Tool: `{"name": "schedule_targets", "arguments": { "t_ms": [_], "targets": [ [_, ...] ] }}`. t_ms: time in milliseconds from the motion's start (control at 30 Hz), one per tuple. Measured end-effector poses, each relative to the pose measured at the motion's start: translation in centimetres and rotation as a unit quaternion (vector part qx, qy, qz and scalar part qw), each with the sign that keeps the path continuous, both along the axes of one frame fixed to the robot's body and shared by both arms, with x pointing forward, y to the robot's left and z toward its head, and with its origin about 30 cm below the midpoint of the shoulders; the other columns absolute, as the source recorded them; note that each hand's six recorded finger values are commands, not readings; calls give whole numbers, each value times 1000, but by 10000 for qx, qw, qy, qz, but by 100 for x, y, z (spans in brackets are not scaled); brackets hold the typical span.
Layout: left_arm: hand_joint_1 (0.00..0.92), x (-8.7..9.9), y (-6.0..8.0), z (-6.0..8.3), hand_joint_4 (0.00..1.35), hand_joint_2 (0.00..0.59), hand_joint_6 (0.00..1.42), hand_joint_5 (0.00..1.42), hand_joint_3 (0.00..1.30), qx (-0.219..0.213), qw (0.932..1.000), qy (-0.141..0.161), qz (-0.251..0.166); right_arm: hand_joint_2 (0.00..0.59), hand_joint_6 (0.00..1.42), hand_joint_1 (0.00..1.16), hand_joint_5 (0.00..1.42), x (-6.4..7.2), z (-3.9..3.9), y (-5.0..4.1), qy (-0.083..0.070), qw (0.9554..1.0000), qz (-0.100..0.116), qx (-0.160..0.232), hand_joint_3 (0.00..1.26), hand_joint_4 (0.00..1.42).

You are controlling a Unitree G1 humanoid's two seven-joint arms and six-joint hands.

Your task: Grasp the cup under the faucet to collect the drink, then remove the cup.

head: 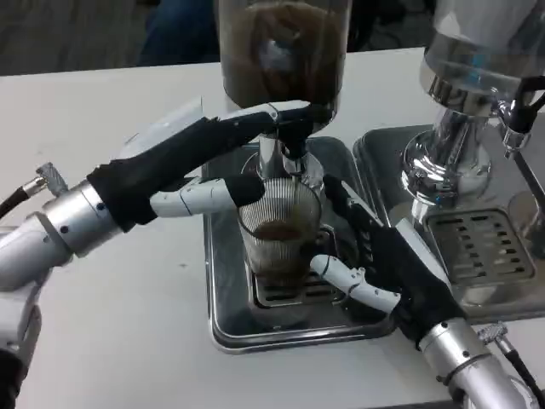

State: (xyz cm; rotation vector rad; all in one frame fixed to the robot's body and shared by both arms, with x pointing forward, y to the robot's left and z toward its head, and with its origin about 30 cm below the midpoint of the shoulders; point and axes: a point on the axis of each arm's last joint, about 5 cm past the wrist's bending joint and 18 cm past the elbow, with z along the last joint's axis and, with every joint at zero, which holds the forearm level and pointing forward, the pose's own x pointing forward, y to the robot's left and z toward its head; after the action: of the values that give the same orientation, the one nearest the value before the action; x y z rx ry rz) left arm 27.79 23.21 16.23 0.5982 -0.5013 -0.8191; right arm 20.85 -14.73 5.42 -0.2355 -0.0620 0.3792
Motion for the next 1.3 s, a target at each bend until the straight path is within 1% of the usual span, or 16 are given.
{"name": "schedule_targets", "arguments": {
  "t_ms": [267,633,833,1033,1100,1200,1300],
  "targets": [
    [0,12,7,0,132,88,113,195,235,-215,9997,125,20,265,50,539,0,-3,-6,6,-16,10000,-8,38,39,28],
    [0,20,33,58,143,88,132,206,247,-645,9979,70,30,267,61,540,0,-5,-11,7,-9,10000,-33,60,44,34],
    [0,21,45,152,149,89,148,214,250,-855,9963,-71,-2,267,63,540,0,-9,-20,18,-7,9999,-51,107,45,34],
    [0,-11,100,252,170,99,173,229,267,-1215,9920,-336,52,267,64,541,0,-13,-34,18,-25,9999,-73,138,45,34],
    [0,-39,126,279,174,98,176,231,268,-1274,9908,-443,79,265,64,543,0,-12,-35,17,-28,9999,-76,138,45,34],
    [0,-109,202,258,177,96,175,233,268,-1293,9902,-475,217,259,53,550,0,-7,-35,14,-39,9999,-72,129,36,31],
    [0,-184,302,181,179,95,172,232,268,-1253,9906,-339,433,245,50,550,0,2,-35,4,-44,9999,-68,105,26,23]
  ]
}}
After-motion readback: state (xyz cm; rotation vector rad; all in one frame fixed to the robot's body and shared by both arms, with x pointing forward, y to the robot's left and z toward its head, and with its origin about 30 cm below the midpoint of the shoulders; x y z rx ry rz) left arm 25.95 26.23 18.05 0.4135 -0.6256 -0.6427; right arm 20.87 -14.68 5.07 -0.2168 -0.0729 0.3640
